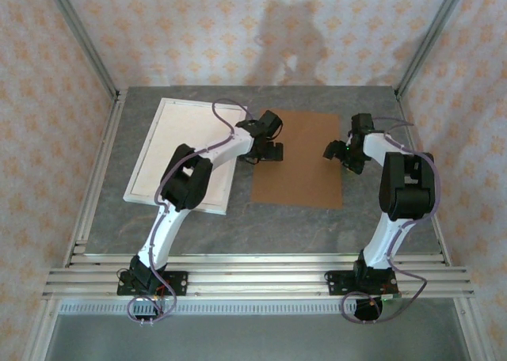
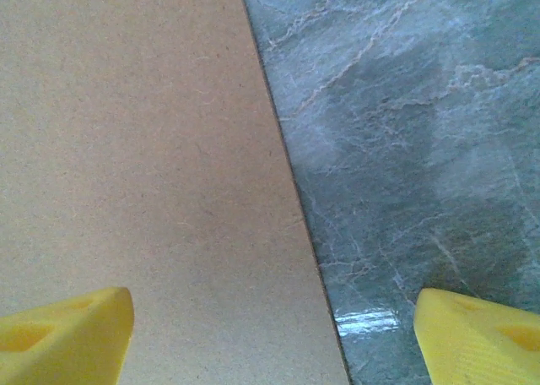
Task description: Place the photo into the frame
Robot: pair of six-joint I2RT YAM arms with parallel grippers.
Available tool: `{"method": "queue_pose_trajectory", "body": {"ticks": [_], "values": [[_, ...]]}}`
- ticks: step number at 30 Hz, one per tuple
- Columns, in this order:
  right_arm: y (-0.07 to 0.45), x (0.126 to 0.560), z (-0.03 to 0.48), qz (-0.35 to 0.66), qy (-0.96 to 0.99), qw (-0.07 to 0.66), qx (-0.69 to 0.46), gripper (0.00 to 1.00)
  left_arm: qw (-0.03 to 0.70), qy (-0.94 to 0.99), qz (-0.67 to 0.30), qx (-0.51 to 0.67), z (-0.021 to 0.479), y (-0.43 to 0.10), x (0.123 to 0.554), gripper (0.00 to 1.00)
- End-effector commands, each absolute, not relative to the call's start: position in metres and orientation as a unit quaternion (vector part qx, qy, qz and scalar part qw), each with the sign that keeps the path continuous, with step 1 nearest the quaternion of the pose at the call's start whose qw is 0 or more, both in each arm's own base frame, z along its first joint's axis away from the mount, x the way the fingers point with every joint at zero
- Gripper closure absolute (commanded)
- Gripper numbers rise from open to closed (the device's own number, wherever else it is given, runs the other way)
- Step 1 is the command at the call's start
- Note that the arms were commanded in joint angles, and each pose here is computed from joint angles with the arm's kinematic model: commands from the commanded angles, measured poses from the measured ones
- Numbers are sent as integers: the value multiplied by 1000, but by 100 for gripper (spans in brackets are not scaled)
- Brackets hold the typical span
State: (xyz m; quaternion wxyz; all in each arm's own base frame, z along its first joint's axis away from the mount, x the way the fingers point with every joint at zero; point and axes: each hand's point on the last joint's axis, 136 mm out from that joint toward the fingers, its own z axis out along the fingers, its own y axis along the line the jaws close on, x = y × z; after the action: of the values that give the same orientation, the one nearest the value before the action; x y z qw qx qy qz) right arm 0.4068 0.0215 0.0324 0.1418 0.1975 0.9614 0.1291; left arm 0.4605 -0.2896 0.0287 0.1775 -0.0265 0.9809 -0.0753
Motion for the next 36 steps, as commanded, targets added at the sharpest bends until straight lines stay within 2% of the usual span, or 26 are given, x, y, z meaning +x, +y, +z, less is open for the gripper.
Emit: {"method": "queue_pose_trajectory", "body": {"ticks": [1, 9, 15, 28, 36], "values": [[37, 406, 20, 168, 957, 128, 200, 16, 137, 982, -125, -34, 2, -315, 452, 0], [75, 394, 6, 183, 962, 99, 175, 22, 119, 975, -183, -25, 3, -347, 444, 0], [94, 393, 10, 208, 958, 97, 170, 30, 116, 965, -236, -23, 15, -371, 437, 5], [117, 384, 14, 254, 948, 81, 173, 32, 136, 944, -301, -5, 60, -398, 435, 9], [125, 372, 9, 259, 947, 64, 180, 33, 167, 931, -325, 2, 110, -399, 437, 9]]}}
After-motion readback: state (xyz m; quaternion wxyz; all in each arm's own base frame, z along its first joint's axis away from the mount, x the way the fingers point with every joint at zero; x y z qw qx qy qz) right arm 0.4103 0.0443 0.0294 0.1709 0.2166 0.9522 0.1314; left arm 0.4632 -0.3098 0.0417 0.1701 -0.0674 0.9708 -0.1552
